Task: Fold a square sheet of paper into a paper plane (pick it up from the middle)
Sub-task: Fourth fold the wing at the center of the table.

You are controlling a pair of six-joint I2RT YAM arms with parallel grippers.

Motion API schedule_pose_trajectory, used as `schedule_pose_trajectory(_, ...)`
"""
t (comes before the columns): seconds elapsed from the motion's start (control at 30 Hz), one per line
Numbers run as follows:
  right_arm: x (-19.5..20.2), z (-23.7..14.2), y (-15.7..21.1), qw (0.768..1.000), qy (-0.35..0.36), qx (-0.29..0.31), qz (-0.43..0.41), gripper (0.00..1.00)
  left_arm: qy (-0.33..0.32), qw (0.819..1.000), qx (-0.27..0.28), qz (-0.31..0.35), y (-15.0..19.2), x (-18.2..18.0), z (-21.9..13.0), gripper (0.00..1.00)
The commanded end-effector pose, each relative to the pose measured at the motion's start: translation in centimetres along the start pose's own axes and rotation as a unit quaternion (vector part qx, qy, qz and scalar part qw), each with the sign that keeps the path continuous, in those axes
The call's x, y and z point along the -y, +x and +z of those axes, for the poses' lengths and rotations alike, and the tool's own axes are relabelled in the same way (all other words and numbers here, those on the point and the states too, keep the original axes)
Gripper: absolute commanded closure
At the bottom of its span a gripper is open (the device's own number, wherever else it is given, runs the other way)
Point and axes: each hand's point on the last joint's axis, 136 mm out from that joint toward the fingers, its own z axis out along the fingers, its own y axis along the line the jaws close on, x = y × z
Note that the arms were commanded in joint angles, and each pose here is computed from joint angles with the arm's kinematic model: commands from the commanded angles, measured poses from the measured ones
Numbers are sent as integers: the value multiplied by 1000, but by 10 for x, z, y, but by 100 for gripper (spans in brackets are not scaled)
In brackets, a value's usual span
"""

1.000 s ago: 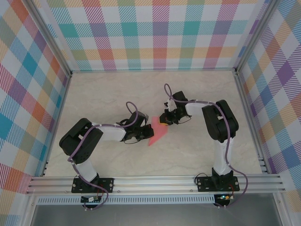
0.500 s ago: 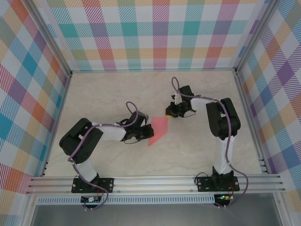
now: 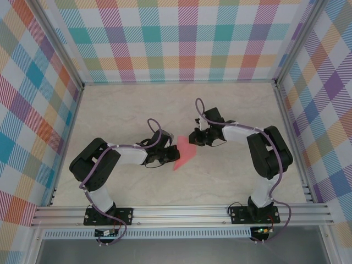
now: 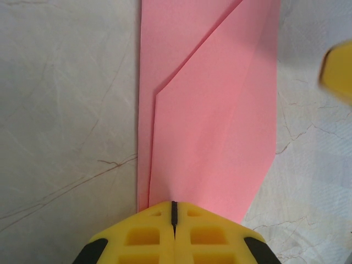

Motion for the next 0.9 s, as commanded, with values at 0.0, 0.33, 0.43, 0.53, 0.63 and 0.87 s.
schedule_pose_trajectory(0.0,-14,8,6,1000,-21,-11,0,92,-115,989,-79,-41,49,-66,2,100)
schedule_pose_trajectory(0.33,-6,38,15,999,-8,-39,17,93,-107,991,-75,-35,45,-58,0,100)
schedule_pose_trajectory(0.43,3,41,17,999,8,-42,22,94,-105,991,-76,-32,44,-56,-1,100)
schedule_pose_trajectory(0.53,12,44,19,998,25,-46,29,94,-104,991,-75,-32,43,-54,-2,100)
schedule_pose_trajectory(0.63,21,47,24,997,40,-53,36,95,-93,993,-67,-23,35,-43,-6,100)
schedule_pose_trajectory(0.87,37,51,33,994,67,-68,46,95,32,999,-23,11,1,32,-29,98)
